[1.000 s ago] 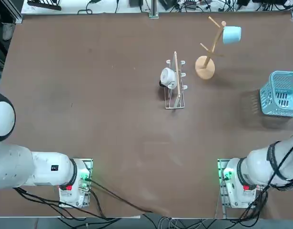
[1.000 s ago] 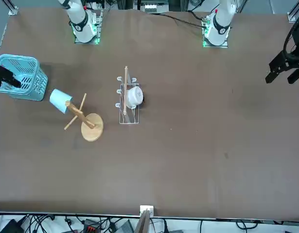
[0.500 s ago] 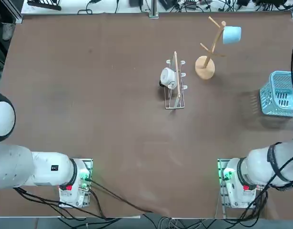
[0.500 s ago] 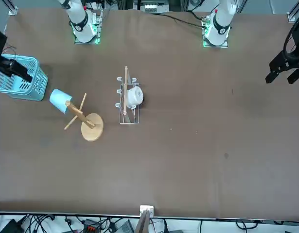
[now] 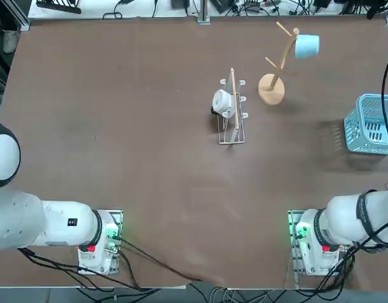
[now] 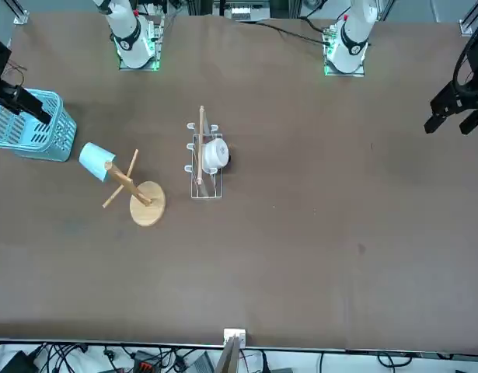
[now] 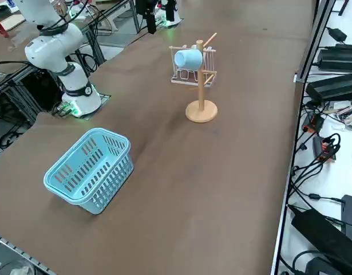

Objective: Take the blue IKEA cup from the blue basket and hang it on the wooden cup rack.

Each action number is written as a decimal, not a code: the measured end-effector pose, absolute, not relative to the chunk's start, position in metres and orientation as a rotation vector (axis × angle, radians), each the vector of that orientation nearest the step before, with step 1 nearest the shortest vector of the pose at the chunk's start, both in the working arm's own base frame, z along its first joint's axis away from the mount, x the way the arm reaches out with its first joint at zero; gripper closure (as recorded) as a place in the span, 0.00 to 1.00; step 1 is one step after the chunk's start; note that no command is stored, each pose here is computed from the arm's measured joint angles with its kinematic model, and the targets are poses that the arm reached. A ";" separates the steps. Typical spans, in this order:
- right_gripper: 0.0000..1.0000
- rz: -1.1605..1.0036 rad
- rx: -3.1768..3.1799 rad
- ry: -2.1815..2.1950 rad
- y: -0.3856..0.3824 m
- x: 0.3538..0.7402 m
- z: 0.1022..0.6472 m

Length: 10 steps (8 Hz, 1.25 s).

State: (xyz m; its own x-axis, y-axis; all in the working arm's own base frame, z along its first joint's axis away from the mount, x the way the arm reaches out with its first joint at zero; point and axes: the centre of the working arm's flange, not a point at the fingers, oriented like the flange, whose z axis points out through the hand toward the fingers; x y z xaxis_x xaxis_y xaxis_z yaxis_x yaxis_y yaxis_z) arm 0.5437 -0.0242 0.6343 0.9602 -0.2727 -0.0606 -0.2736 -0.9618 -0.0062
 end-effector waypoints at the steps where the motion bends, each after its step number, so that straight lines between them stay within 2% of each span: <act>1: 0.00 0.092 -3.088 0.445 -0.029 0.544 0.634; 10: 0.00 0.095 -3.086 0.442 -0.027 0.544 0.633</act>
State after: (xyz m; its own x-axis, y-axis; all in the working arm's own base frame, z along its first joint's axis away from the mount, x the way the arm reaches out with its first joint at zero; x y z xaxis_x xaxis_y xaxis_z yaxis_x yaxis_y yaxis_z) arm 0.5437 -0.0274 0.6330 0.9580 -0.2795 -0.0633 -0.2809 -0.9596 -0.0136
